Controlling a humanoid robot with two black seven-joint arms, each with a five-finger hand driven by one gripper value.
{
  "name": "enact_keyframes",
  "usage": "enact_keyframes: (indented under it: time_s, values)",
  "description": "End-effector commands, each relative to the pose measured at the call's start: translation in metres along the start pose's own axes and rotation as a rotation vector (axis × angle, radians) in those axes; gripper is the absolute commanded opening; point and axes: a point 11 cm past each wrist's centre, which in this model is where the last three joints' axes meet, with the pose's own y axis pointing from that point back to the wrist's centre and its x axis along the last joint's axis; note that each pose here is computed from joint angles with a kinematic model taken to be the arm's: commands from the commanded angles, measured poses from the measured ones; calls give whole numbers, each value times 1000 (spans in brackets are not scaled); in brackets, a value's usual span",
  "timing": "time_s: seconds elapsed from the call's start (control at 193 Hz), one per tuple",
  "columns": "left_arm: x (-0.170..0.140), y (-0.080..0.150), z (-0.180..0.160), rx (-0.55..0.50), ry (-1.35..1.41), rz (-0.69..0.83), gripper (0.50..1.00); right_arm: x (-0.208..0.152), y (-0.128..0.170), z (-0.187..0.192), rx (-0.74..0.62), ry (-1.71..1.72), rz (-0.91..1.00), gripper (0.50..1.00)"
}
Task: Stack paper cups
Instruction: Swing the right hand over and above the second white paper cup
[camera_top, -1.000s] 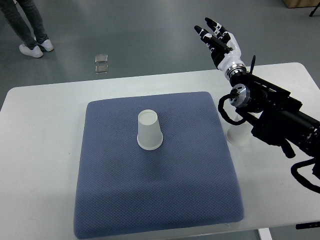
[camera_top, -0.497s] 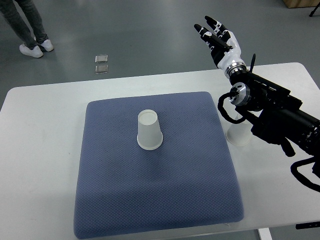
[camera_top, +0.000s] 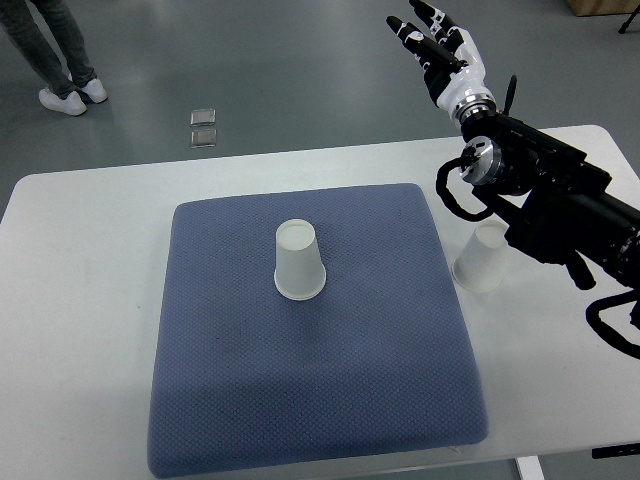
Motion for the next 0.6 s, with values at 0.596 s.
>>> enact_keyframes:
  time_s: [0.596]
  values:
    - [0, 0, 0, 0, 0, -1, 1000, 0, -18, -61, 36, 342, -72, 913]
